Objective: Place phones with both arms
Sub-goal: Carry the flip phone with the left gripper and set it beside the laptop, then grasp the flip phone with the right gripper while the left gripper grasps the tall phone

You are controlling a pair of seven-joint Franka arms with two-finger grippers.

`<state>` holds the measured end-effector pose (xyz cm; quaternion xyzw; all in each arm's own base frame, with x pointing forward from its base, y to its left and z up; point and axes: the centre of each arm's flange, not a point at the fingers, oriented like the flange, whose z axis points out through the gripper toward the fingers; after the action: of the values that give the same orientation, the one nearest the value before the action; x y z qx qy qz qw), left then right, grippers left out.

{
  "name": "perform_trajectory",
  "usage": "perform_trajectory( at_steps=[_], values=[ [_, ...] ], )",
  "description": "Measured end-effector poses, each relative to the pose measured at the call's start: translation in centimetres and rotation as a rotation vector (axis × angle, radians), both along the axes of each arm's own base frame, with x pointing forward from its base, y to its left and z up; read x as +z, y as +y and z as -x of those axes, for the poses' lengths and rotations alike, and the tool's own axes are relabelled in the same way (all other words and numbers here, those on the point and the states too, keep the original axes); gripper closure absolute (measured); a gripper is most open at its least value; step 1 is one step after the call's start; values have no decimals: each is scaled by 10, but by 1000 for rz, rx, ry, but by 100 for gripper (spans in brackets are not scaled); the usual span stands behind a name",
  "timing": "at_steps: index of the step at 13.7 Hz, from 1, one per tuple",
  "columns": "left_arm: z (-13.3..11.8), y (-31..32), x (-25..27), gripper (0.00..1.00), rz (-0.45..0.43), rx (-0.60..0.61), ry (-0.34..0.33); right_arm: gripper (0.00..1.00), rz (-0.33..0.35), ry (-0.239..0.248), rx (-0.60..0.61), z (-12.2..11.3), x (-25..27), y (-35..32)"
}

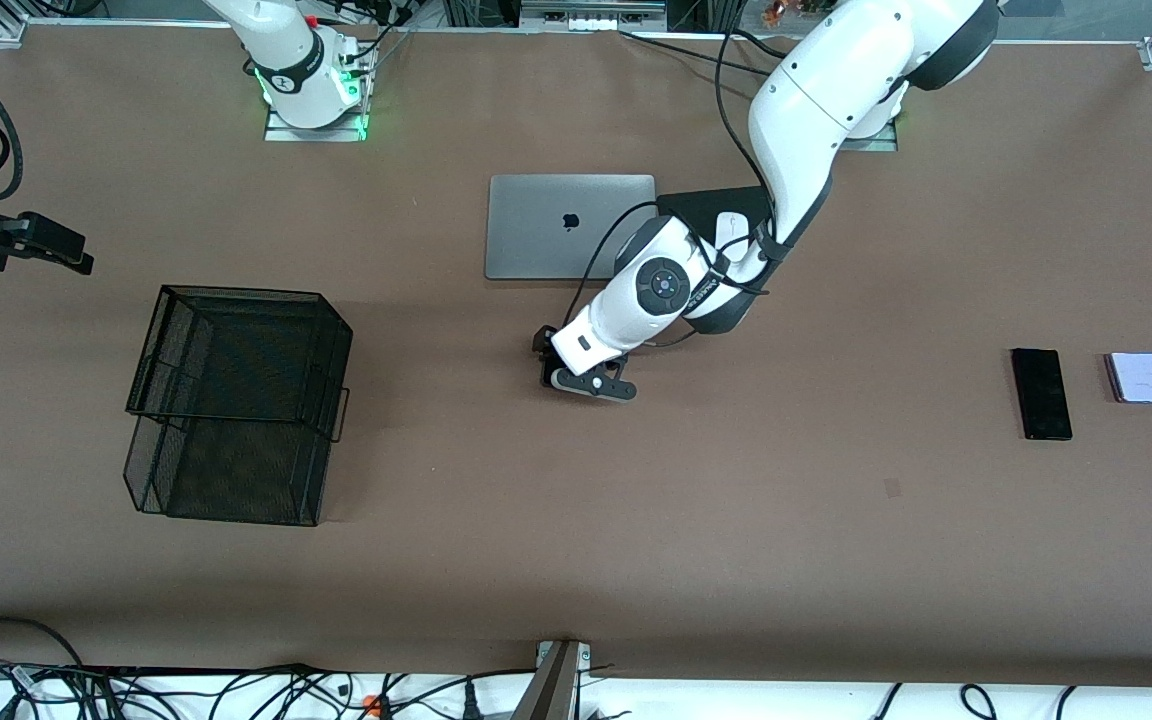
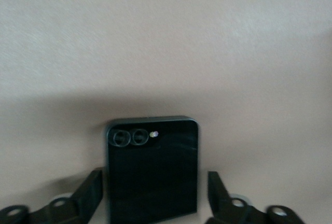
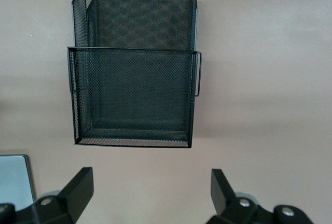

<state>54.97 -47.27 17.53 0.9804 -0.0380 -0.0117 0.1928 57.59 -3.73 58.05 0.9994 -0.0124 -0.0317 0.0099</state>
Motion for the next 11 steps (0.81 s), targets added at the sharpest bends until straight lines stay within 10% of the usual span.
perform_trajectory(
  at_steps=[6,11],
  values=[
    [-72,123,109,0,-140,55,170,0,-3,12,53,-8,-18,30],
    [-88,294,188,0,-555,74,256,0,16,13,-16,-27,-86,190]
  ],
)
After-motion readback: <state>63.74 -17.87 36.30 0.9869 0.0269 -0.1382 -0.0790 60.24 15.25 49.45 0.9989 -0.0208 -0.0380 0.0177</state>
